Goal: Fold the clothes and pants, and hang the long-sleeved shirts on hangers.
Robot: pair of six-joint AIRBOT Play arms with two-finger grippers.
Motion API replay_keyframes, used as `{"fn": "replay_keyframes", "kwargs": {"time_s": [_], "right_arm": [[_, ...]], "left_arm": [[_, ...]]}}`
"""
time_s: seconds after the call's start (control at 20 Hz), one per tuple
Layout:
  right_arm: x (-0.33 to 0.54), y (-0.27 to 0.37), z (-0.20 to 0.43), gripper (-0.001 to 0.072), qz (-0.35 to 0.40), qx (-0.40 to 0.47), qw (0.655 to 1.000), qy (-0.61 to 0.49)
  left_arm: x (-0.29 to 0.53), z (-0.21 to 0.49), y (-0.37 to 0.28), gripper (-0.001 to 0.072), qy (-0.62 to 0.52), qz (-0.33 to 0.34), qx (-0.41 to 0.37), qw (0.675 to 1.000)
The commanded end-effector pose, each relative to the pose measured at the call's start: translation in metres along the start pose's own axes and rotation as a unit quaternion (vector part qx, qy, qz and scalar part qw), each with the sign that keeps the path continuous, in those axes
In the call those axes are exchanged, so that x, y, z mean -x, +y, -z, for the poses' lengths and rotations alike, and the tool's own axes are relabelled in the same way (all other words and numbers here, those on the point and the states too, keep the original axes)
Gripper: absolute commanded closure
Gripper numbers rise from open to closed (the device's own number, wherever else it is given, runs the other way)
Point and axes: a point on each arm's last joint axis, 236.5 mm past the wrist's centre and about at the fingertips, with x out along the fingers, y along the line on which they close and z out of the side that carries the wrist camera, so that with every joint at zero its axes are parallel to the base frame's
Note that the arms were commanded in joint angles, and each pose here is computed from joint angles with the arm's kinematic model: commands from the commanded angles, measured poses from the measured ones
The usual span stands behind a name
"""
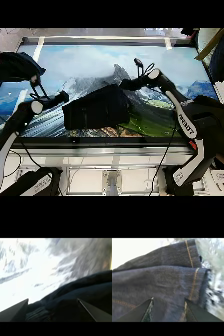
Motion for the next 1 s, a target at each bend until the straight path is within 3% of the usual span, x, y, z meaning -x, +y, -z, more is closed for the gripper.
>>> {"fn": "replay_keyframes", "kwargs": {"time_s": [0.0, 0.2, 0.35, 0.45, 0.55, 0.6, 0.65, 0.75, 0.8, 0.85, 0.95], "right_arm": [[0.057, -0.015, 0.0, 0.0276, 0.027, 0.046, 0.997, 0.058], [0.126, -0.048, -0.046, 0.0276, 0.076, 0.056, 0.996, 0.004], [0.136, -0.045, -0.054, 0.0274, 0.061, -0.012, 0.998, -0.011], [0.114, -0.044, -0.025, 0.0251, 0.017, -0.035, 0.998, 0.052], [0.089, -0.033, 0.004, 0.0204, -0.083, -0.07, 0.987, 0.119], [0.08, -0.026, 0.017, 0.01, -0.139, -0.092, 0.975, 0.149], [0.071, -0.025, 0.023, 0.0081, -0.174, -0.111, 0.965, 0.163], [0.047, -0.038, 0.031, 0.0074, -0.188, -0.14, 0.957, 0.173], [0.037, -0.044, 0.037, 0.0064, -0.192, -0.151, 0.953, 0.182], [0.029, -0.049, 0.044, 0.0014, -0.196, -0.161, 0.948, 0.191], [0.017, -0.055, 0.055, 0.0013, -0.199, -0.172, 0.942, 0.208]], "left_arm": [[0.048, -0.055, -0.027, -0.0013, -0.085, 0.034, -0.012, 0.996], [0.098, -0.076, -0.037, -0.0013, -0.139, 0.044, -0.038, 0.989], [0.121, -0.084, -0.043, -0.001, -0.165, 0.054, -0.041, 0.984], [0.127, -0.086, -0.045, -0.0009, -0.171, 0.056, -0.041, 0.983], [0.126, -0.082, -0.044, -0.0008, -0.164, 0.055, -0.041, 0.984], [0.125, -0.079, -0.043, -0.0007, -0.155, 0.053, -0.042, 0.986], [0.123, -0.075, -0.042, -0.0006, -0.147, 0.051, -0.042, 0.987], [0.122, -0.071, -0.041, 0.0019, -0.137, 0.049, -0.042, 0.988], [0.122, -0.069, -0.04, 0.0099, -0.135, 0.048, -0.043, 0.989], [0.121, -0.069, -0.04, 0.0129, -0.133, 0.048, -0.043, 0.989], [0.121, -0.069, -0.04, 0.0132, -0.133, 0.048, -0.042, 0.989]]}}
